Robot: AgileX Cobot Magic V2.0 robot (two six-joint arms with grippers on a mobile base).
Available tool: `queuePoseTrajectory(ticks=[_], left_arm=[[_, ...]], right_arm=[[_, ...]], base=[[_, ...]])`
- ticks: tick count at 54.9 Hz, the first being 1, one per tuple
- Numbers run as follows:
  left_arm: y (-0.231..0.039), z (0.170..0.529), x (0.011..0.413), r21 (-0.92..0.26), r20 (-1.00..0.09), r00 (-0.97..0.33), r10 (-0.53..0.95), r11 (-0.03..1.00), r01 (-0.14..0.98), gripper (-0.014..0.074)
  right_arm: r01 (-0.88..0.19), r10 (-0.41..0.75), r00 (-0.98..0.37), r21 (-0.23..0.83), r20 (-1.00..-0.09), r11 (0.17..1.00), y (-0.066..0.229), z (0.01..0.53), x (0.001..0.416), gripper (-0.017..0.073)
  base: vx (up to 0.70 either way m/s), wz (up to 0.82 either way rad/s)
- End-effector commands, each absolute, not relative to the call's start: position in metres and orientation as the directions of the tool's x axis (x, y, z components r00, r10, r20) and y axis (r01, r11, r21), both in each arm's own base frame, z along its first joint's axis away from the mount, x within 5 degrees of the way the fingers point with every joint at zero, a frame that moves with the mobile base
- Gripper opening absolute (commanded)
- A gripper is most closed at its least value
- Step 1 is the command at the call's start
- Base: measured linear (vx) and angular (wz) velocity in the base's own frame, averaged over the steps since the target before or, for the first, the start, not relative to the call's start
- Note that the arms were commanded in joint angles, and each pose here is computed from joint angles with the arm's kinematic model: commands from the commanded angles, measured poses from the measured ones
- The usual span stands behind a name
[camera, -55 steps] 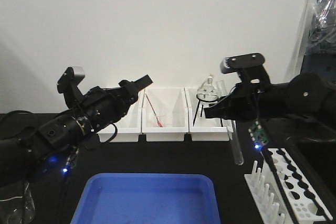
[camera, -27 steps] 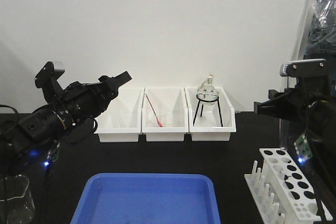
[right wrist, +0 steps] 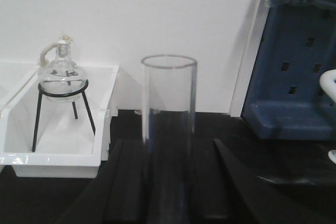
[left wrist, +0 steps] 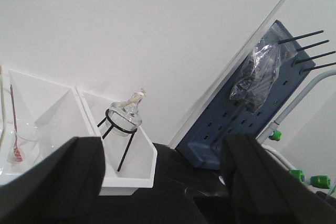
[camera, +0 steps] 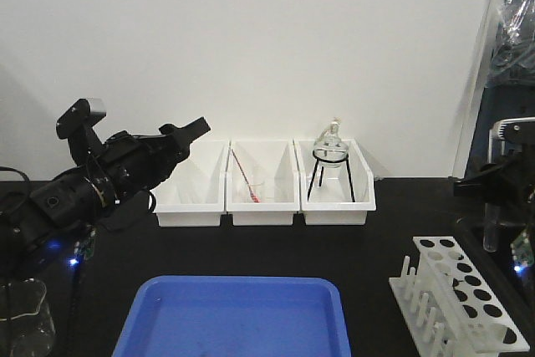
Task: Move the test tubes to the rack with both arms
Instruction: 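Carry the tube with the right gripper over the white rack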
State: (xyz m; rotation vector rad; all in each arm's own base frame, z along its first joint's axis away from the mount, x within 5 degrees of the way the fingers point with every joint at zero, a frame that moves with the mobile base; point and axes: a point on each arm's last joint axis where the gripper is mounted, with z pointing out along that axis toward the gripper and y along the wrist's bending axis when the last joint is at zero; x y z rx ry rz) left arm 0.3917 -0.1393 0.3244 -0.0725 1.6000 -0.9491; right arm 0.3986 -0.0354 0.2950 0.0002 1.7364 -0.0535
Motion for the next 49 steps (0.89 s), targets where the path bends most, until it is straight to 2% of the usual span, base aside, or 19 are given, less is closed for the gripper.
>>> queuePoseTrajectory(ticks=[1, 6, 9, 16, 21, 26, 35, 41, 44, 49], left_arm=[[-0.138, 0.363, 0.38, -0.577, -0.796, -0.194, -0.574, 0.619, 0.533, 0.0589], [-0.137, 0.362, 0.38, -0.577, -0.796, -0.195, -0.574, 0.62, 0.532, 0.0589], [-0.137, 0.362, 0.38, -0.577, -0.796, -0.195, -0.574, 0.62, 0.532, 0.0587], [-0.137, 0.362, 0.38, -0.577, -0.796, -0.195, -0.574, 0.62, 0.532, 0.0584], [-0.137, 0.362, 0.38, -0.577, -0.796, -0.195, -0.574, 0.62, 0.532, 0.0584], [-0.137, 0.362, 0.38, -0.577, -0.796, -0.195, -0.574, 0.62, 0.532, 0.0584], [-0.137, 0.362, 0.38, -0.577, -0.796, -0.195, -0.574, 0.62, 0.532, 0.0584], [-0.137, 0.362, 0.38, -0.575, -0.797, -0.193, -0.572, 0.621, 0.532, 0.0584], [-0.137, 0.362, 0.38, -0.567, -0.802, -0.188, -0.566, 0.627, 0.534, 0.0584], [-0.137, 0.362, 0.38, -0.564, -0.805, -0.186, -0.564, 0.629, 0.535, 0.0584]], right_arm=[[-0.099, -0.002, 0.031, -0.005, -1.0, 0.995, -0.036, 0.332, 0.392, -0.0011], [-0.244, 0.064, 0.024, 0.056, -0.998, 0.968, -0.043, 0.326, 0.39, -0.0011], [-0.294, 0.066, -0.004, 0.065, -0.998, 0.954, -0.045, 0.32, 0.391, -0.0011], [-0.348, -0.018, -0.047, 0.0, -0.999, 0.938, -0.036, 0.309, 0.393, -0.0011], [-0.34, 0.016, -0.019, 0.021, -1.0, 0.94, -0.029, 0.312, 0.395, -0.0011], [-0.316, -0.009, 0.021, -0.016, -1.0, 0.948, -0.024, 0.315, 0.397, -0.0011], [-0.281, 0.06, 0.028, 0.049, -0.998, 0.958, -0.019, 0.308, 0.4, -0.0011], [-0.231, 0.115, 0.053, 0.1, -0.992, 0.968, -0.023, 0.286, 0.389, -0.0011], [-0.208, 0.084, 0.103, 0.061, -0.991, 0.976, -0.024, 0.279, 0.382, -0.0011], [-0.186, 0.132, 0.153, 0.102, -0.979, 0.977, -0.025, 0.273, 0.373, -0.0011]], base=[[0.0, 0.0], [0.0, 0.0], [0.0, 0.0], [0.0, 0.0], [0.0, 0.0], [0.0, 0.0], [0.0, 0.0], [0.0, 0.0], [0.0, 0.0], [0.0, 0.0]])
